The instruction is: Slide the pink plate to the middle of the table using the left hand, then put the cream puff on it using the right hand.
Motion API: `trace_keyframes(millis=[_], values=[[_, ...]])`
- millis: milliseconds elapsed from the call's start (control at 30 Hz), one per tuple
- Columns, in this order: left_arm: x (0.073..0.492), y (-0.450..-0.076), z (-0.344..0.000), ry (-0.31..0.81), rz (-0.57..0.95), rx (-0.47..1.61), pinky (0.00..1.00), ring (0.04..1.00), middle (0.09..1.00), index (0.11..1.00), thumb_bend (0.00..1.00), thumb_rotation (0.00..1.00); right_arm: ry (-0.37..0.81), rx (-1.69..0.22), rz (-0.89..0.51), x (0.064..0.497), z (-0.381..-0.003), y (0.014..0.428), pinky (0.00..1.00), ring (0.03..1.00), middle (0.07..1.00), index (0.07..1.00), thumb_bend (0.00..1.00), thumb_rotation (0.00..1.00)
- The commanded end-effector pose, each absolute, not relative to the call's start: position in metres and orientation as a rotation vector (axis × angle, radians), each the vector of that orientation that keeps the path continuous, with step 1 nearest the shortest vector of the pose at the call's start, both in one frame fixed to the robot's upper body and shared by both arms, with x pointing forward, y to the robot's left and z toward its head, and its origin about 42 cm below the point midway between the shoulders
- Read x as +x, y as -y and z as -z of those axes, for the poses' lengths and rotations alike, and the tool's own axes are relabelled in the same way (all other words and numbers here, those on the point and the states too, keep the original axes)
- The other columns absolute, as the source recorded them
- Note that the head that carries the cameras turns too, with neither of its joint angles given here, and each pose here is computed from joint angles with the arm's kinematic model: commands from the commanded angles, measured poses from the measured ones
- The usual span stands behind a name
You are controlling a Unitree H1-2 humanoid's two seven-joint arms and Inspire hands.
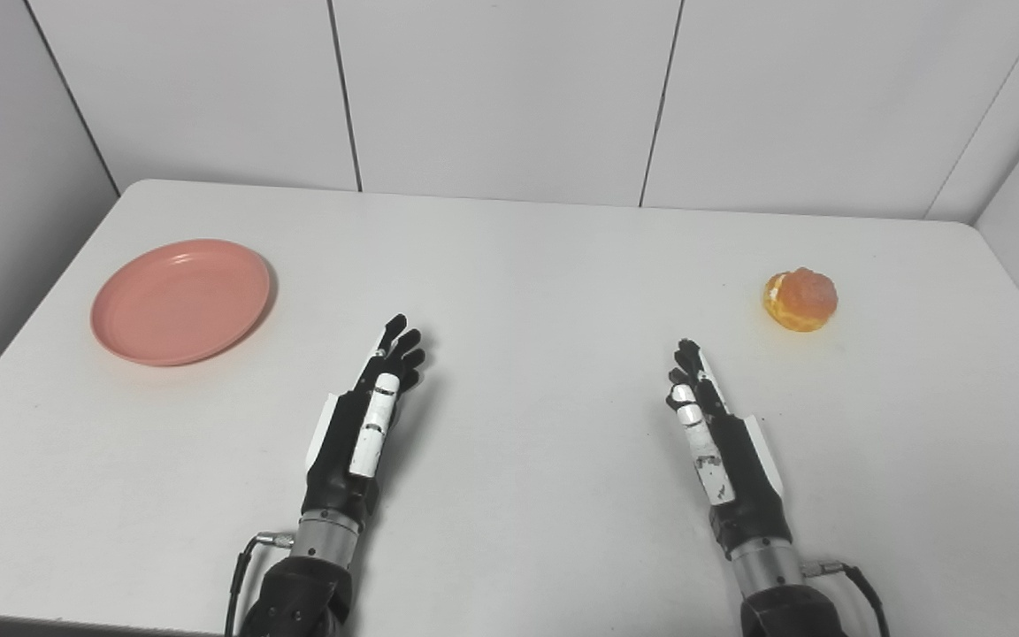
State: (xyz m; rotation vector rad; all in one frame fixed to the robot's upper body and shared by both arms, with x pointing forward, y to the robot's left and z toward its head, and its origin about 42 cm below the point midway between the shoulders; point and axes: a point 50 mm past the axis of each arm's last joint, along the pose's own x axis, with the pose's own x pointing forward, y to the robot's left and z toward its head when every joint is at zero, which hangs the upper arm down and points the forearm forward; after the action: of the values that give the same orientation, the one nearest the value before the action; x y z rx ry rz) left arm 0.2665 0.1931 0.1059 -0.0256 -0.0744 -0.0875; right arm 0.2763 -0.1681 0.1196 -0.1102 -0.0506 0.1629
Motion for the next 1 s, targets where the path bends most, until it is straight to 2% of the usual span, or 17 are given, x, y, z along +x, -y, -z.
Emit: trace_keyframes(millis=[0, 500, 800, 967], values=[[0.251, -0.196, -0.086, -0.017, 0.085, -0.032, 0.92, 0.925, 0.950, 0.949, 0.47, 1.00, 0.076, -0.094, -0.166, 0.278, -0.131, 0.165, 0.94, 0.972, 0.984, 0.979, 0.31, 1.00], [0.251, -0.189, -0.083, -0.025, 0.094, -0.032, 0.93, 0.928, 0.952, 0.948, 0.47, 1.00, 0.088, -0.126, -0.166, 0.277, -0.127, 0.174, 0.93, 0.965, 0.985, 0.979, 0.30, 1.00], [0.253, -0.167, -0.073, -0.031, 0.085, -0.014, 0.91, 0.918, 0.943, 0.930, 0.46, 1.00, 0.111, -0.135, -0.162, 0.278, -0.116, 0.189, 0.99, 0.986, 0.981, 0.979, 0.25, 1.00], [0.254, -0.160, -0.069, -0.036, 0.088, 0.001, 0.91, 0.925, 0.949, 0.938, 0.45, 1.00, 0.130, -0.137, -0.173, 0.280, -0.110, 0.195, 1.00, 0.991, 0.981, 0.981, 0.24, 1.00]])
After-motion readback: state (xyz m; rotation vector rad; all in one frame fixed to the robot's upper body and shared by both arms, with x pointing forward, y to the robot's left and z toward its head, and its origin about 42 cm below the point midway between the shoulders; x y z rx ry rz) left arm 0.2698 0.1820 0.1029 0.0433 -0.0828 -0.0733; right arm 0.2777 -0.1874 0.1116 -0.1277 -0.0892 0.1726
